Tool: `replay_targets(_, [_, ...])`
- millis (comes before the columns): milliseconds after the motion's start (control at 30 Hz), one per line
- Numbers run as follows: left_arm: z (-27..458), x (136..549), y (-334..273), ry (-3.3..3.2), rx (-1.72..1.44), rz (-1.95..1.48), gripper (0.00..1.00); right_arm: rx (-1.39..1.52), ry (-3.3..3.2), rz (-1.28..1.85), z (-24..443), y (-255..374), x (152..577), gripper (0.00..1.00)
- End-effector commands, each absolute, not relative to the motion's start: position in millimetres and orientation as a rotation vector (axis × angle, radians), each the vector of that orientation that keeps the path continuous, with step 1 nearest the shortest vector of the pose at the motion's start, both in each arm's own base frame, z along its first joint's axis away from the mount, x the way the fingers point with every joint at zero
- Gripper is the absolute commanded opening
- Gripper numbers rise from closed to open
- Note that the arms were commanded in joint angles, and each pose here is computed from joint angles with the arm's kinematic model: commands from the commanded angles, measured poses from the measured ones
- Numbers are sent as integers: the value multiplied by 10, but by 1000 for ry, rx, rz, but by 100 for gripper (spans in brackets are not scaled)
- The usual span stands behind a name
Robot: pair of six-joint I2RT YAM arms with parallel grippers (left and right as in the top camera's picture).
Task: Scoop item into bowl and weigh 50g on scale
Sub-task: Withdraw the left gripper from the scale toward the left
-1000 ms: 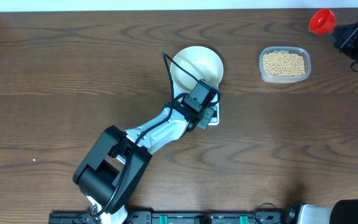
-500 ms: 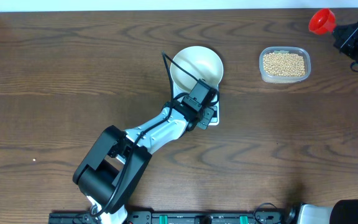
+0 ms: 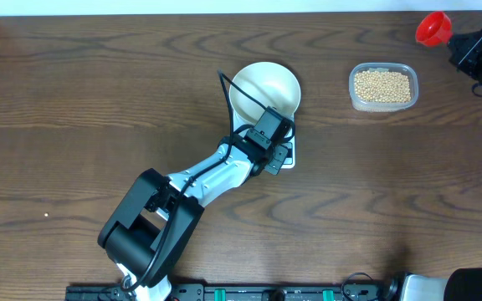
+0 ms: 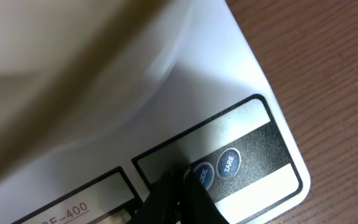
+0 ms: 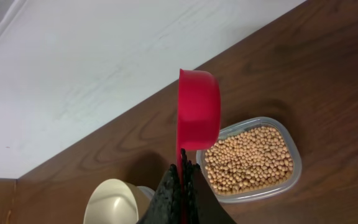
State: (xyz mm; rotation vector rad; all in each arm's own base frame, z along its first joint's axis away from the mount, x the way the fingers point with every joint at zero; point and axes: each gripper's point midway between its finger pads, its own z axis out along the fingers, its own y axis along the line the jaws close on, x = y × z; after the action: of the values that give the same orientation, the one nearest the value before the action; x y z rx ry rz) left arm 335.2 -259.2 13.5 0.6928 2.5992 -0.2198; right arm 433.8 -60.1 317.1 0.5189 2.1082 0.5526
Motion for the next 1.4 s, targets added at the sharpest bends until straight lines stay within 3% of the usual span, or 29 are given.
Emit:
replay_targets(0, [-361, 2996, -2342, 2771, 736, -137, 7, 484, 2087, 547, 3296, -592, 4350, 1])
replay_targets(267, [-300, 3050, -2306, 2732, 757, -100, 7, 484, 2086, 547, 3299, -593, 4351, 1])
replay_targets(433, [385, 3393, -2424, 2553, 705, -152, 7, 482, 2082, 546, 3307, -595, 4357, 1])
replay_targets(800, [1541, 3554, -1903, 2369, 482, -194, 7, 481, 2081, 546, 3309, -595, 4358, 1])
replay_targets(967, [1889, 3689, -1488, 2300, 336, -170, 8, 481, 2081, 546, 3309, -595, 4358, 1])
replay_targets(1100, [1893, 3786, -1119, 2318, 215, -125, 8, 481, 2081, 546, 3309, -595, 4358, 1])
replay_targets(1233, [1869, 3859, -737, 2340, -10, -121, 28, 481, 2081, 546, 3309, -595, 4358, 1])
replay_targets(1367, [1867, 3883, -597, 2339, -112, -136, 35, 482, 2080, 544, 3309, -598, 4360, 1])
